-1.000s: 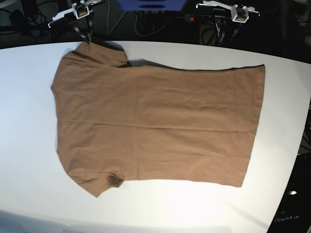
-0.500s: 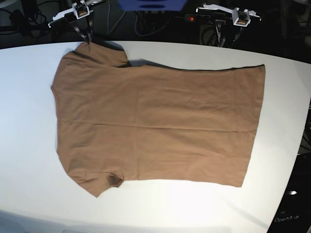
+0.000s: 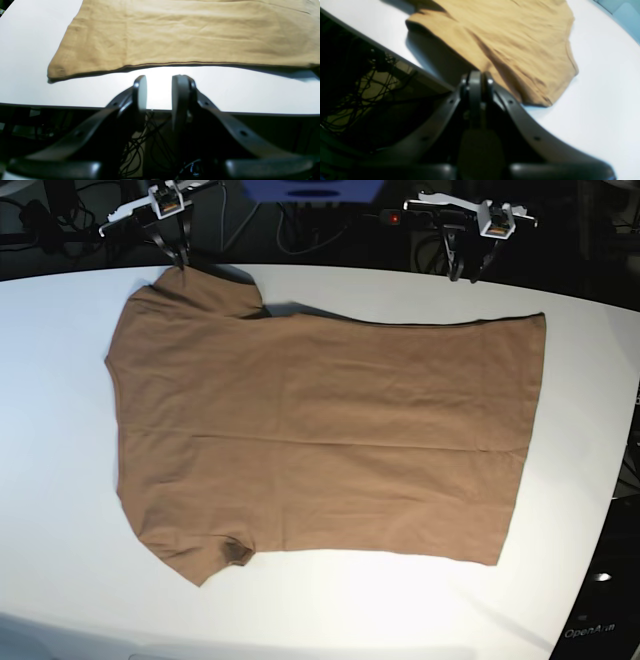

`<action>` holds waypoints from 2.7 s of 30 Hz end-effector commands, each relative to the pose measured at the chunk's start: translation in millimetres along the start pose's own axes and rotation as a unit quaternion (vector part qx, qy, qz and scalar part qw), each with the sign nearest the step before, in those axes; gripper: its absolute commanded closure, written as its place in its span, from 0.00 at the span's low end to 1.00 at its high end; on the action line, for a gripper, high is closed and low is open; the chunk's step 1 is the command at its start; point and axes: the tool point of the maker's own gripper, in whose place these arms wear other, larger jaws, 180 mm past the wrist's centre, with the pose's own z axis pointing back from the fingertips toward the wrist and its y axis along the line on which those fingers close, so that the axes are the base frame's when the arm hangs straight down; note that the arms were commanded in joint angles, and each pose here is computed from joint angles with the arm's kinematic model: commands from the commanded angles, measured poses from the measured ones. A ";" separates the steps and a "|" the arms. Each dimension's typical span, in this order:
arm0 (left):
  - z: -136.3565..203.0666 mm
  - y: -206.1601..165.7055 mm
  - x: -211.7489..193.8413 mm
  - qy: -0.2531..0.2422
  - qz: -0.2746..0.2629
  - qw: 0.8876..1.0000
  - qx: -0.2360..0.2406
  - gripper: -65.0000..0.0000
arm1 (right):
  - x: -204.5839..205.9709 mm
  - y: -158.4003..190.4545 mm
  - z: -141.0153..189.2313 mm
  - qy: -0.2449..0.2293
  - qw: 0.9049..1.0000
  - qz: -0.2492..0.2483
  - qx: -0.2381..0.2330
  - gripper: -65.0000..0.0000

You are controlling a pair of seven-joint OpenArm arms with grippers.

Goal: Fold the T-shirt properly
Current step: 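Move the left gripper down to the opposite shoulder corner of the shirt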

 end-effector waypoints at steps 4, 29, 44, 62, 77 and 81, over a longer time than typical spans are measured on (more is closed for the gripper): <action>3.1 0.6 7.2 -0.015 -0.002 1.000 -0.001 0.74 | 7.1 -3.5 3.6 -0.015 1.000 0.004 -0.003 0.99; 14.1 85.2 24.3 -0.029 -0.050 0.993 0.104 0.55 | 7.8 -4.1 1.9 -0.017 1.000 0.005 -0.003 0.99; -24.4 129.2 15.4 0.050 0.018 0.991 0.125 0.31 | 8.0 -4.6 0.8 -0.018 1.000 0.005 -0.004 0.99; -61.7 130.6 12.8 0.092 0.035 0.988 0.123 0.31 | 7.8 -5.1 0.9 -0.018 1.000 0.006 -0.005 0.99; -55.5 148.5 -16.0 0.124 0.045 0.980 0.149 0.31 | 7.6 -5.7 0.4 -0.017 1.000 0.006 -0.005 0.99; -59.7 148.7 -12.3 0.118 0.046 0.981 0.149 0.31 | 7.6 -5.7 0.4 -0.017 1.000 0.006 -0.005 0.99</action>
